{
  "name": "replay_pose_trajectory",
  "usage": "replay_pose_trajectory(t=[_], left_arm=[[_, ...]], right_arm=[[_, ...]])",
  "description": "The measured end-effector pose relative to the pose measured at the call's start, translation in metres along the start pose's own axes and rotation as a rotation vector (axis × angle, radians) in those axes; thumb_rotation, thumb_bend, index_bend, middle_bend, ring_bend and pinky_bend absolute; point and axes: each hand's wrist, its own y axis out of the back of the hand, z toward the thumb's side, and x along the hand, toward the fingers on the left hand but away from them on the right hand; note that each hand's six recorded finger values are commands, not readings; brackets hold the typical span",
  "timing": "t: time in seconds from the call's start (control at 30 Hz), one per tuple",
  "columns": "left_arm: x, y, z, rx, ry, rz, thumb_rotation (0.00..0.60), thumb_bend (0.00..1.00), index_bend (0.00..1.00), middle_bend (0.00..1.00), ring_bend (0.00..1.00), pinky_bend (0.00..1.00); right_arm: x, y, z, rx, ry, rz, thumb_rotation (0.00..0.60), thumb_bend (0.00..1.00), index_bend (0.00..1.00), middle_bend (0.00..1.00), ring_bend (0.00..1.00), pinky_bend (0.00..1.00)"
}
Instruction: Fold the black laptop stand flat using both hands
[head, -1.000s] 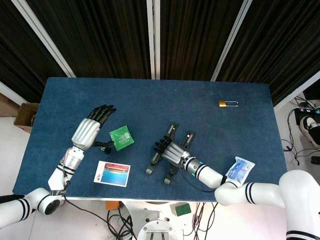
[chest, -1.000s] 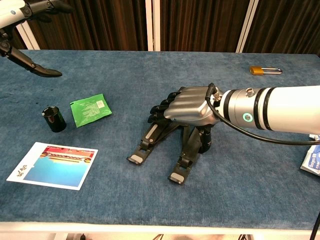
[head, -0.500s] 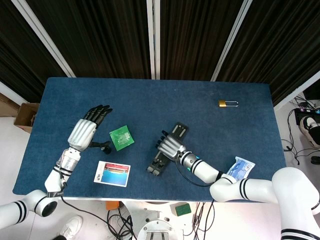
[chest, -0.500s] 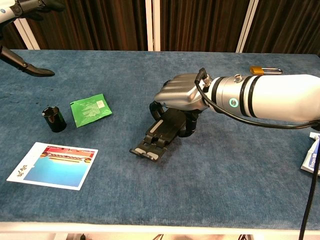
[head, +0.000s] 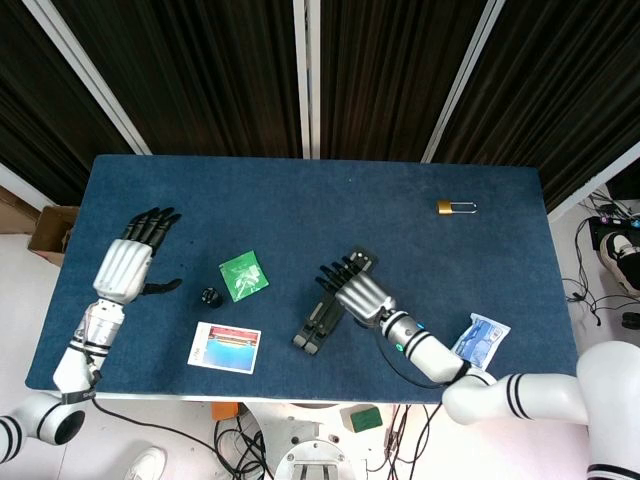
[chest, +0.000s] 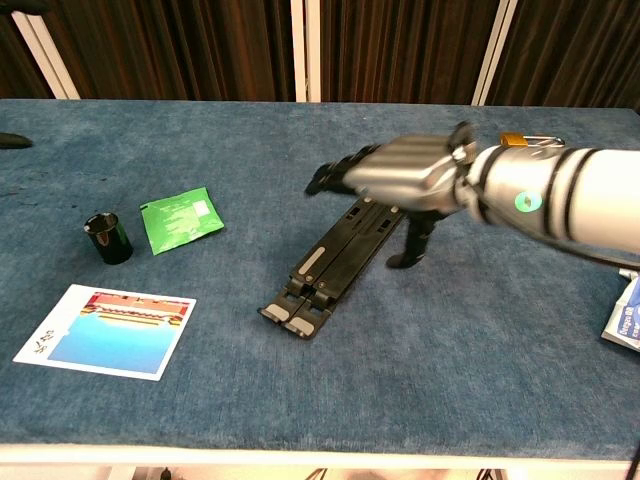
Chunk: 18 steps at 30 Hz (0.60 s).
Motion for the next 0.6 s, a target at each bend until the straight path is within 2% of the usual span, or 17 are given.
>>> replay_pose_trajectory(t=[0.13,0.33,0.47,0.6], left_arm=[[-0.023,0.012,-0.027,0.077,0.056,-0.020,0.600,0.06,0.09,0.05,0.00,0.10],[-0.071,0.030,-0.065,0.196,0.161,-0.049,0.600,0.07,0.09,0.04,0.00,0.10],[-0.105,0.037,-0.078,0.239,0.226,-0.075,0.600,0.06,0.09,0.05,0.00,0.10],[-0.136,0.040,-0.079,0.231,0.276,-0.069,0.600,0.06,0.09,0.05,0.00,0.10]], right_arm=[[0.042,0.010,-0.036,-0.011,-0.113,-0.105,0.600,0.20,0.00,0.05,0.00,0.00],[0.137,0.013,-0.095,-0.064,-0.332,-0.271,0.600,0.20,0.00,0.07,0.00,0.00],[0.210,0.008,-0.123,-0.152,-0.464,-0.374,0.600,0.20,0.00,0.07,0.00,0.00],[0.266,-0.004,-0.137,-0.212,-0.551,-0.424,0.600,0.20,0.00,0.07,0.00,0.00]])
